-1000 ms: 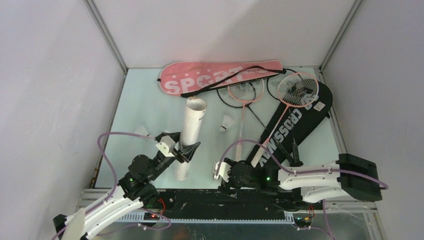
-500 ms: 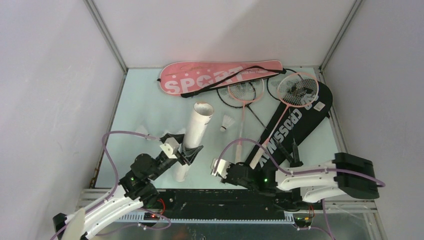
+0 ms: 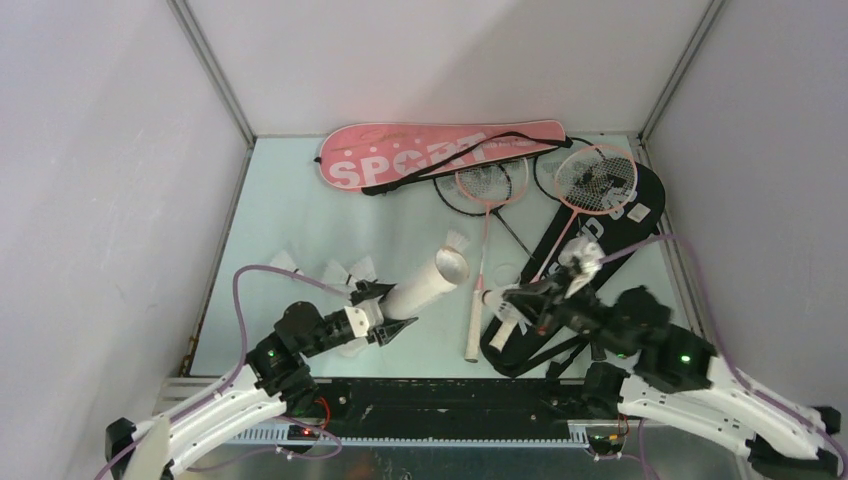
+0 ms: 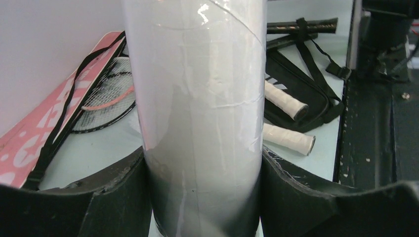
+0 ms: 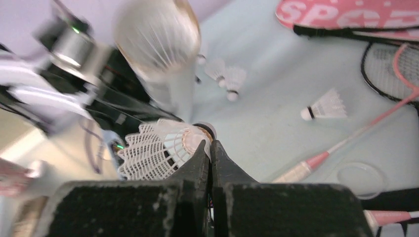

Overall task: Pack up the badminton gear
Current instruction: Place the shuttlecock at the shuttle tube.

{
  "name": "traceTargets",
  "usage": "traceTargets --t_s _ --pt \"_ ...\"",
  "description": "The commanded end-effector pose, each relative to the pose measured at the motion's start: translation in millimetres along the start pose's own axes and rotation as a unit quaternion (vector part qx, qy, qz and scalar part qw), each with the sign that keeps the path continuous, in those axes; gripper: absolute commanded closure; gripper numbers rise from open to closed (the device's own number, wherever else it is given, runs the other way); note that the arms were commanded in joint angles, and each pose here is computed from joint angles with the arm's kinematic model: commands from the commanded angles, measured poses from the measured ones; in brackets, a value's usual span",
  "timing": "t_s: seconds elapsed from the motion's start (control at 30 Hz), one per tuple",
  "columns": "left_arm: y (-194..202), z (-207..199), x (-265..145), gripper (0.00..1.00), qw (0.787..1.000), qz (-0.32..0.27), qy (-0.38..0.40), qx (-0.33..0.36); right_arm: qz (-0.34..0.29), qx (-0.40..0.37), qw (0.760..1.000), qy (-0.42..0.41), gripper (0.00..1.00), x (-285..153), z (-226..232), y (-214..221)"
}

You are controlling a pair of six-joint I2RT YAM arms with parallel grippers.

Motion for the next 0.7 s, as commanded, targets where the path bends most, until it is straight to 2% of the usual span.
traceTargets --t_s 0.0,0.1,0.27,0.67 --pt "-7 -9 6 0.67 0.996 -0.016 0.063 0.067 0.018 0.077 0.994 -0.078 1.00 -45 22 -40" --pt "-6 -14 8 0.67 0.991 -0.016 0.092 0.095 0.053 0.100 0.987 -0.117 1.00 -49 35 -53" --pt "-6 -18 8 0.67 0.987 -0.018 0.115 0.112 0.116 0.129 0.975 -0.137 1.00 -47 50 -78" --pt "-12 -23 2 0.67 0.985 -0.047 0.123 0.110 0.127 0.104 0.973 -0.161 1.00 -5 54 -80"
Point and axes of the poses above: each gripper's point midway between its finger pads, its own x axis out along the fingers, its own z axis along the line the jaws close on, y = z × x, the point moved 5 cm from there along -x, back along the fingers, and after that the axes turned 6 degrees about -x, right-handed, at the moved point
